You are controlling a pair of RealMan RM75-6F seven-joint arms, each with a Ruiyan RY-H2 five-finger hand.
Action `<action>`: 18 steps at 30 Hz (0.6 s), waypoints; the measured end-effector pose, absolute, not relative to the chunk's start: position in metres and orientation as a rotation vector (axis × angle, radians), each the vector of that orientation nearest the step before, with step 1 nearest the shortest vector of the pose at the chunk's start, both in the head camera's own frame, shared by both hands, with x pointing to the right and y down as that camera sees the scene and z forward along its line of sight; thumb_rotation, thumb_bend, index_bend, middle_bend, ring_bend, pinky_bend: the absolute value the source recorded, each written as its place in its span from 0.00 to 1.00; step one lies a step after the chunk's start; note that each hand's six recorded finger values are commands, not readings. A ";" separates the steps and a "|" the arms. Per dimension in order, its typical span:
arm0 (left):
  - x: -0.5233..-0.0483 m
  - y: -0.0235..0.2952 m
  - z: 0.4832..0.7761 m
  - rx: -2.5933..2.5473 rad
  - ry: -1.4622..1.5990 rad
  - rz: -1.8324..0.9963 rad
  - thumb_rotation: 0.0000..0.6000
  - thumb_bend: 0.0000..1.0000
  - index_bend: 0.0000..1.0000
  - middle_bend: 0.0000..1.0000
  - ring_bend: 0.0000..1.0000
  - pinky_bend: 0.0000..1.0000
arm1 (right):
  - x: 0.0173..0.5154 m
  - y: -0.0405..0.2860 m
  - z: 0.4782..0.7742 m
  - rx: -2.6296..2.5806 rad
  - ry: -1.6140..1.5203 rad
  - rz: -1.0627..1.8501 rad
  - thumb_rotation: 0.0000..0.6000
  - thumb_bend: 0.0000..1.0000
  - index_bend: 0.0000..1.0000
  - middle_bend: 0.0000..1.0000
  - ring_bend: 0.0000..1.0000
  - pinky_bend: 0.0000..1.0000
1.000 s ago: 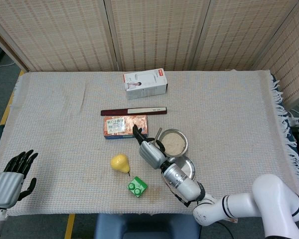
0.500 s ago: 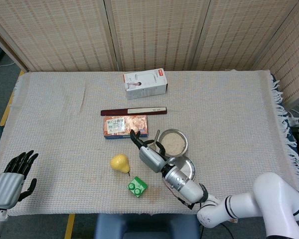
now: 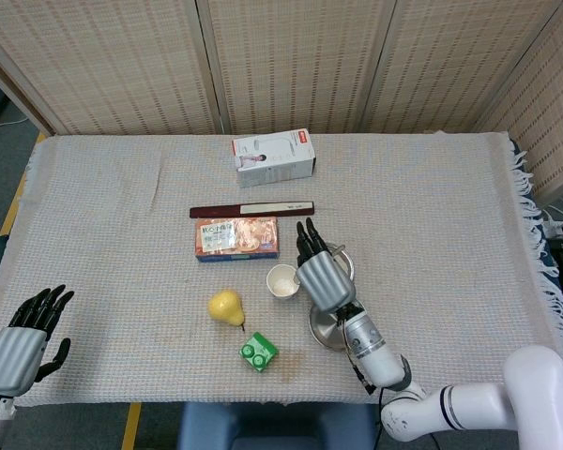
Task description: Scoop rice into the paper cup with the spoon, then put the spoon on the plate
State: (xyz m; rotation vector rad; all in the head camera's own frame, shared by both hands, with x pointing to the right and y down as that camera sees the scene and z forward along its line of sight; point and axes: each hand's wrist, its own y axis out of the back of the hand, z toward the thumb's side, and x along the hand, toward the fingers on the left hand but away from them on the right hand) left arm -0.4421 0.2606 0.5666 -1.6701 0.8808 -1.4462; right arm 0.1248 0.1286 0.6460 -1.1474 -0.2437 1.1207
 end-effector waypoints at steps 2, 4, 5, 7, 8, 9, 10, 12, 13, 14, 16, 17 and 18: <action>-0.443 0.260 0.567 -1.669 0.882 -1.451 1.00 0.48 0.00 0.00 0.00 0.13 | 0.145 0.132 0.649 -1.253 -0.329 1.175 1.00 0.37 0.66 0.24 0.01 0.00; -0.443 0.260 0.568 -1.666 0.882 -1.457 1.00 0.48 0.00 0.00 0.00 0.13 | 0.166 0.139 0.652 -1.354 -0.391 1.228 1.00 0.37 0.67 0.24 0.01 0.00; -0.443 0.260 0.569 -1.666 0.880 -1.457 1.00 0.48 0.00 0.00 0.00 0.13 | 0.176 0.143 0.653 -1.393 -0.409 1.251 1.00 0.37 0.67 0.24 0.01 0.00; -0.442 0.260 0.570 -1.666 0.874 -1.458 1.00 0.48 0.00 0.00 0.00 0.13 | 0.197 0.155 0.658 -1.472 -0.423 1.295 1.00 0.37 0.66 0.24 0.01 0.00; -0.441 0.260 0.570 -1.666 0.873 -1.457 1.00 0.48 0.00 0.00 0.00 0.13 | 0.204 0.161 0.660 -1.505 -0.418 1.310 1.00 0.37 0.66 0.24 0.01 0.00; -0.440 0.260 0.570 -1.666 0.870 -1.456 1.00 0.48 0.00 0.00 0.00 0.13 | 0.210 0.168 0.663 -1.537 -0.407 1.322 1.00 0.37 0.66 0.24 0.01 0.00; -0.439 0.260 0.570 -1.667 0.869 -1.455 1.00 0.48 0.00 0.00 0.00 0.13 | 0.216 0.179 0.667 -1.571 -0.383 1.332 1.00 0.37 0.66 0.24 0.01 0.00; -0.437 0.261 0.571 -1.670 0.864 -1.452 1.00 0.48 0.00 0.00 0.00 0.13 | 0.221 0.191 0.673 -1.599 -0.348 1.330 1.00 0.37 0.65 0.24 0.01 0.00; -0.437 0.261 0.571 -1.671 0.863 -1.451 1.00 0.48 0.00 0.00 0.00 0.13 | 0.222 0.196 0.676 -1.606 -0.331 1.324 1.00 0.37 0.65 0.24 0.01 0.00; -0.436 0.261 0.571 -1.672 0.861 -1.450 1.00 0.48 0.00 0.00 0.00 0.13 | 0.222 0.200 0.678 -1.610 -0.320 1.318 1.00 0.37 0.64 0.24 0.01 0.00; -0.435 0.261 0.571 -1.675 0.860 -1.451 1.00 0.48 0.00 0.00 0.00 0.13 | 0.222 0.208 0.685 -1.619 -0.295 1.303 1.00 0.37 0.61 0.24 0.00 0.00; -0.435 0.261 0.572 -1.675 0.860 -1.453 1.00 0.48 0.00 0.00 0.00 0.13 | 0.221 0.211 0.688 -1.621 -0.286 1.296 1.00 0.37 0.60 0.24 0.00 0.00; -0.436 0.261 0.572 -1.674 0.859 -1.456 1.00 0.48 0.00 0.00 0.00 0.13 | 0.220 0.214 0.690 -1.623 -0.278 1.287 1.00 0.37 0.59 0.24 0.00 0.00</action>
